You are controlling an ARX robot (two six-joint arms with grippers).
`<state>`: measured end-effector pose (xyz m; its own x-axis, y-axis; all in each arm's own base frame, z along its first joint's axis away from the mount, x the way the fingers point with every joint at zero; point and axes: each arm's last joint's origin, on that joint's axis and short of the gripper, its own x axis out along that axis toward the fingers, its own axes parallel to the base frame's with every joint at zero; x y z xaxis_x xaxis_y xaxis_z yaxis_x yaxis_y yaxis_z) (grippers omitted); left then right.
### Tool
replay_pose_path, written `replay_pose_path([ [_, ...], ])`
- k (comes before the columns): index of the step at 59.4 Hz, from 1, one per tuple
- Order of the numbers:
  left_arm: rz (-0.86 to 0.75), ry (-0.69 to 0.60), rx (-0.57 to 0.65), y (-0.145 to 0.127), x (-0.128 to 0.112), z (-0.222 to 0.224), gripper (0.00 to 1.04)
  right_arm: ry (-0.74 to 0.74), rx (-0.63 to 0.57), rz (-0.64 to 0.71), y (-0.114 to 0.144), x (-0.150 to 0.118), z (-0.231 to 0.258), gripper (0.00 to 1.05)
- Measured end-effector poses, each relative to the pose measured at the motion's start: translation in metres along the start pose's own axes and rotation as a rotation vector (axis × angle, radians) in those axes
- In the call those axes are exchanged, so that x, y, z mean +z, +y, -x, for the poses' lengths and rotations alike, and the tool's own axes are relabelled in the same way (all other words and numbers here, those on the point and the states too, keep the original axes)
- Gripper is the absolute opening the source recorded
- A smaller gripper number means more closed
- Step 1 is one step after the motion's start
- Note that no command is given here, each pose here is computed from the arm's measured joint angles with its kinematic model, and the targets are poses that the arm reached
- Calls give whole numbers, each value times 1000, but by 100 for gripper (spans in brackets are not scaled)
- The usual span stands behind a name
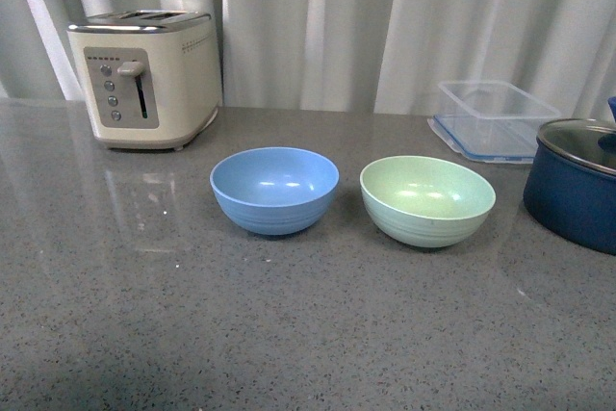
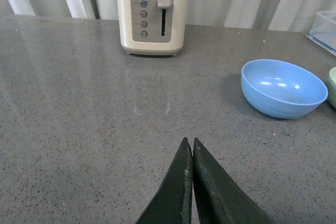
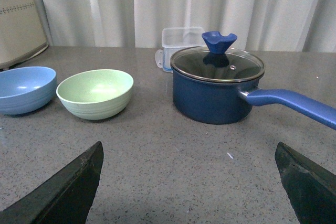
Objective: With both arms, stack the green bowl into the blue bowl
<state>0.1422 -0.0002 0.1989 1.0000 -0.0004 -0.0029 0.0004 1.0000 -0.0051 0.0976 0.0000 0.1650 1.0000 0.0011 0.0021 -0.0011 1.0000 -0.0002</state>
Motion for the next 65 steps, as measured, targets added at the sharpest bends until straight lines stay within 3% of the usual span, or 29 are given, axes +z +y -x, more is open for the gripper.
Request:
replay_pose_path([
  [43, 0, -11, -1, 0, -26, 25, 4, 0, 0, 0, 0, 0, 0, 95],
  [65, -1, -27, -1, 0, -25, 32, 4, 0, 0, 0, 0, 0, 0, 95],
])
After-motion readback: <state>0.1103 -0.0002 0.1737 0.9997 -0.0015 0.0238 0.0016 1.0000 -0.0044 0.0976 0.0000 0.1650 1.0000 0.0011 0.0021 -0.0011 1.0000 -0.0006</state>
